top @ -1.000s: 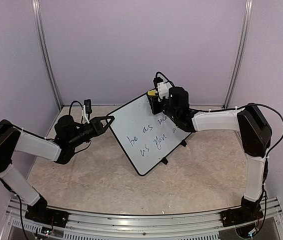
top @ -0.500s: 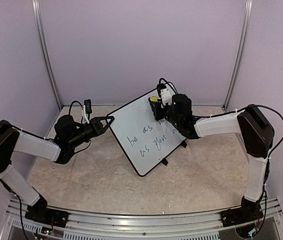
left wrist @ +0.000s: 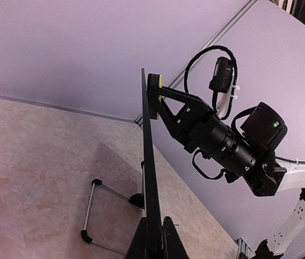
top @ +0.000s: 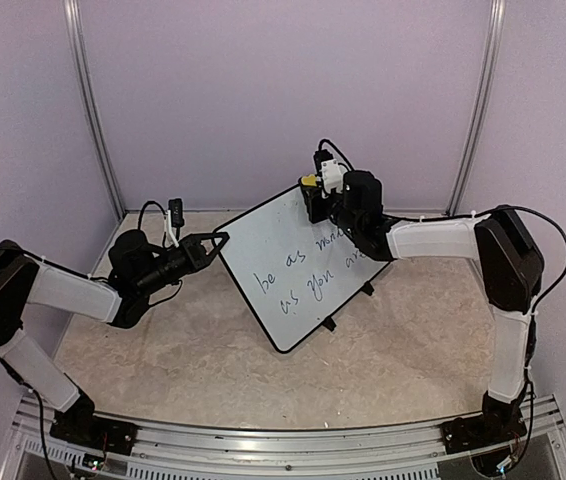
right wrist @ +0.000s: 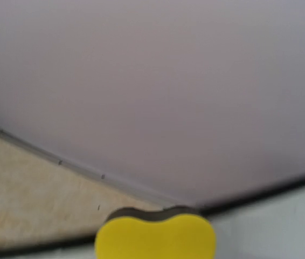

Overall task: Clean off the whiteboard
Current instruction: Erase the whiteboard at the center of the board.

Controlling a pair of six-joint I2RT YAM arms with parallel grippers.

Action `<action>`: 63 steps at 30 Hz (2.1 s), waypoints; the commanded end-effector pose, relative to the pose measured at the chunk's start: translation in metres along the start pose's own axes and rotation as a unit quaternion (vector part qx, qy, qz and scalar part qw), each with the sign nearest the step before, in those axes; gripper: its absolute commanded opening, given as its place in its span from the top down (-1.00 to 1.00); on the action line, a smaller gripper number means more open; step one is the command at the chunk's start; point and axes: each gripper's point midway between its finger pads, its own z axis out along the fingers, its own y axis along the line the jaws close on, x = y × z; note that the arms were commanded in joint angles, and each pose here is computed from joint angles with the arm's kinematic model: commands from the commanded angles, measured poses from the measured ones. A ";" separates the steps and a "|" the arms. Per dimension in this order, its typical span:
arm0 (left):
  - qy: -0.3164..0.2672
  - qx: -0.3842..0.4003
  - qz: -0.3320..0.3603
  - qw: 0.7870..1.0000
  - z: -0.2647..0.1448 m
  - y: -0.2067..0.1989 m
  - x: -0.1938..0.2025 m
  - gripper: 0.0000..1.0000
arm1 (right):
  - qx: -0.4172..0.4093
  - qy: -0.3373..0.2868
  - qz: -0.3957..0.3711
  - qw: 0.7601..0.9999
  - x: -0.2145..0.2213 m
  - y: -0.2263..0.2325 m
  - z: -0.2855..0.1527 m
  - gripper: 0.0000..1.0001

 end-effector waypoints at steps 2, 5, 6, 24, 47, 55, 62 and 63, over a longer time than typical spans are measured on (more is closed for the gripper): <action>-0.006 0.080 0.039 0.996 -0.003 -0.044 -0.008 1.00 | -0.002 0.030 -0.012 0.999 0.017 -0.003 0.013 0.85; -0.006 0.080 0.039 0.996 -0.003 -0.044 -0.008 1.00 | -0.007 0.044 -0.003 0.999 0.034 -0.003 0.003 0.85; -0.006 0.079 0.038 0.996 -0.003 -0.043 -0.008 1.00 | -0.010 0.056 0.001 0.998 0.048 -0.002 -0.003 0.85; -0.003 0.081 0.037 0.996 -0.002 -0.043 -0.005 1.00 | 0.003 0.034 0.008 0.999 0.029 -0.009 0.007 0.85; -0.003 0.084 0.035 0.996 -0.002 -0.044 -0.005 1.00 | 0.000 0.047 0.028 0.998 0.044 -0.019 -0.009 0.85; -0.004 0.083 0.038 0.996 -0.003 -0.045 -0.006 1.00 | 0.018 0.027 0.019 0.999 0.006 -0.026 0.024 0.85; -0.006 0.081 0.040 0.996 -0.003 -0.045 -0.008 1.00 | 0.027 0.055 0.027 0.998 0.036 -0.041 0.009 0.85; -0.006 0.082 0.040 0.996 -0.003 -0.045 -0.008 1.00 | 0.028 0.059 0.029 0.997 0.041 -0.043 0.003 0.85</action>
